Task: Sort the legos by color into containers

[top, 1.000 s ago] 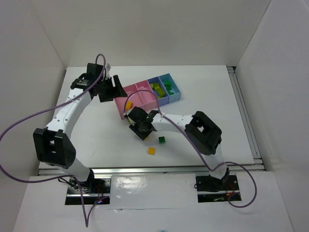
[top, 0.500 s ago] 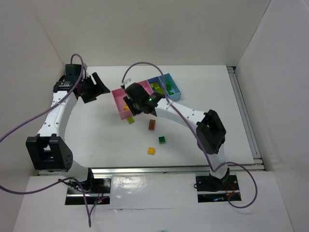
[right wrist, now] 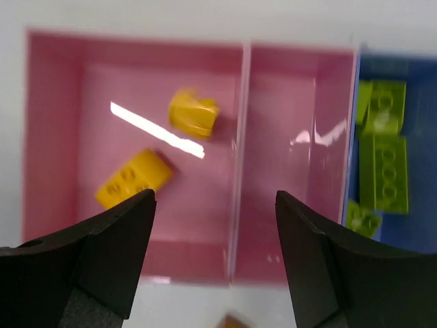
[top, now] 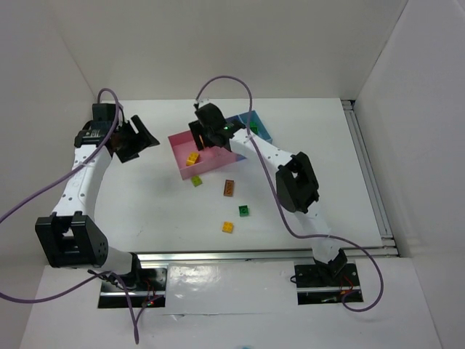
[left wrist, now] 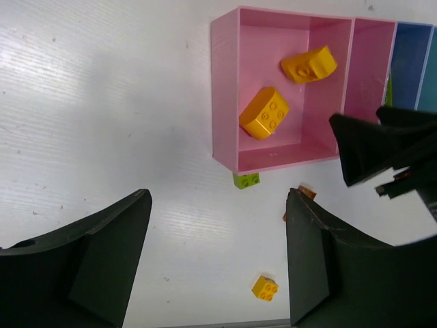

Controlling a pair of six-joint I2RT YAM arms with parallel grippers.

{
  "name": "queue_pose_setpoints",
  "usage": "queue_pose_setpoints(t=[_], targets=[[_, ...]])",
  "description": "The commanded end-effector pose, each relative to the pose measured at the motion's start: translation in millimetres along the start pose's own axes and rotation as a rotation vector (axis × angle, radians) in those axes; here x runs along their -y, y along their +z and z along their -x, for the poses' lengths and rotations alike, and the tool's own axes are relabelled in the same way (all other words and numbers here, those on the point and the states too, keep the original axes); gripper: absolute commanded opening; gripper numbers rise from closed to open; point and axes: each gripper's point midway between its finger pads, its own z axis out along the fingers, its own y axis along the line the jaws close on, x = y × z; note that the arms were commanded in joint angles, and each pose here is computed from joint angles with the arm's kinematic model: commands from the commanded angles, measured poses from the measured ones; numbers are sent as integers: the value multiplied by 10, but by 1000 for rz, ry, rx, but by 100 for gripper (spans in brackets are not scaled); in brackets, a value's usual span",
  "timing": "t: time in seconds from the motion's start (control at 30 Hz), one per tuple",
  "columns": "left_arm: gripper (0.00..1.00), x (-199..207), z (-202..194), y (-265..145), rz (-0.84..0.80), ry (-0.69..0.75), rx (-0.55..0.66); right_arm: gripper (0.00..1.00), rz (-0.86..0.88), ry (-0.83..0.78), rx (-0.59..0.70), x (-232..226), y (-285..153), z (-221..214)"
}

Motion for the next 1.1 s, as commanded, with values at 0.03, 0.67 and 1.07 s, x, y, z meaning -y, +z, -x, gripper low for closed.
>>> queue_pose_setpoints(t=[0.03, 0.67, 1.07], targets=[[82, -58, -39, -87, 6, 10, 16, 76, 17, 44, 49, 43, -682, 79], [82, -65, -238, 73, -47, 46, -47, 82, 355, -230, -534, -608, -1852, -2478], [82, -91, -298, 130, -47, 42, -68, 74, 312, -222, -659, -604, -1755, -2892]])
